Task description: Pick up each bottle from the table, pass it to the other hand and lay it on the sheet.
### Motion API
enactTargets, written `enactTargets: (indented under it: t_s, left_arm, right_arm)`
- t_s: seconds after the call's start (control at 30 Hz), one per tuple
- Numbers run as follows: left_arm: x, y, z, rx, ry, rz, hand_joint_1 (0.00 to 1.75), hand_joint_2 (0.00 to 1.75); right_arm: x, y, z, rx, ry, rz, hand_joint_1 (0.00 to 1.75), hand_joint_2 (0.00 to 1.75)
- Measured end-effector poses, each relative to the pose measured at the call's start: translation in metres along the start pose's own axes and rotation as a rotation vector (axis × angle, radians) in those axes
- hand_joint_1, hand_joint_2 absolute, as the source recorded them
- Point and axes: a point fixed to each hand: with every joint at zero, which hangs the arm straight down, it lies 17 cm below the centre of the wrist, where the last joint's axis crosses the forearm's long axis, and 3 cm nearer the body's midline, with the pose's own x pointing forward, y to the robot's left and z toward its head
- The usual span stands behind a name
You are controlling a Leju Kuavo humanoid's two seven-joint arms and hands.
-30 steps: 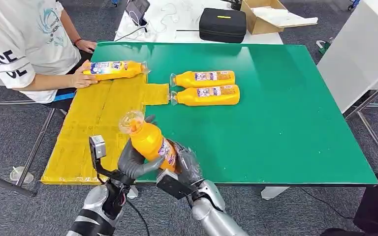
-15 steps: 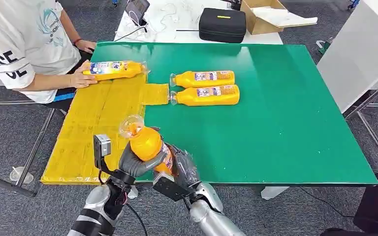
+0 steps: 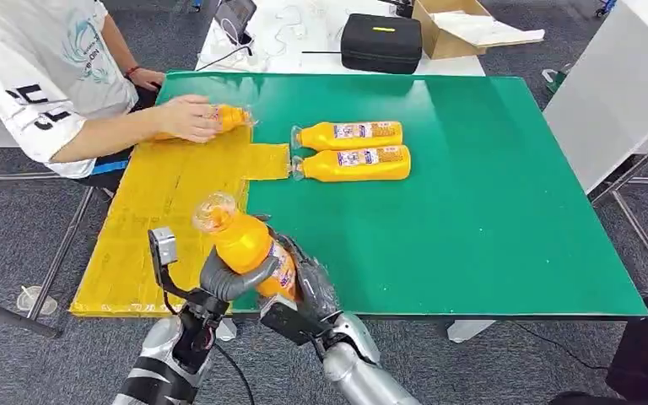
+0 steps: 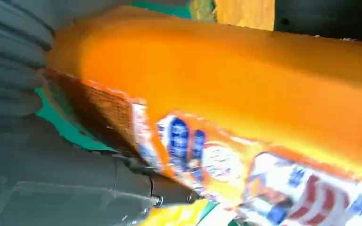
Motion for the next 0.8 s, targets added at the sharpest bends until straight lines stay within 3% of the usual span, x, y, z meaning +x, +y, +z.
enactTargets:
  t_s: [0.17, 0.37, 0.57, 0.73, 0.8]
  left_arm:
    - [0.039, 0.039, -0.022, 0.134, -0.103, -0.150, 1.75, 1.75]
    - [0.103, 0.099, -0.040, 0.316, -0.246, -0.450, 1.75, 1.75]
    - [0.120, 0.115, -0.043, 0.366, -0.274, -0.553, 1.75, 1.75]
    - [0.138, 0.134, -0.045, 0.460, -0.280, -1.036, 1.75, 1.75]
    - [0.132, 0.142, -0.048, 0.438, -0.228, -1.287, 1.75, 1.75]
  right_arm:
    - [0.012, -0.028, -0.009, -0.079, -0.013, -0.117, 0.00, 0.00]
    - [0.045, -0.071, -0.011, -0.171, -0.111, -0.208, 0.00, 0.00]
    - [0.064, -0.091, -0.009, -0.218, -0.174, -0.215, 0.00, 0.00]
    - [0.099, -0.126, 0.000, -0.360, -0.303, -0.236, 0.00, 0.00]
    - [0.114, -0.138, 0.001, -0.399, -0.341, -0.254, 0.00, 0.00]
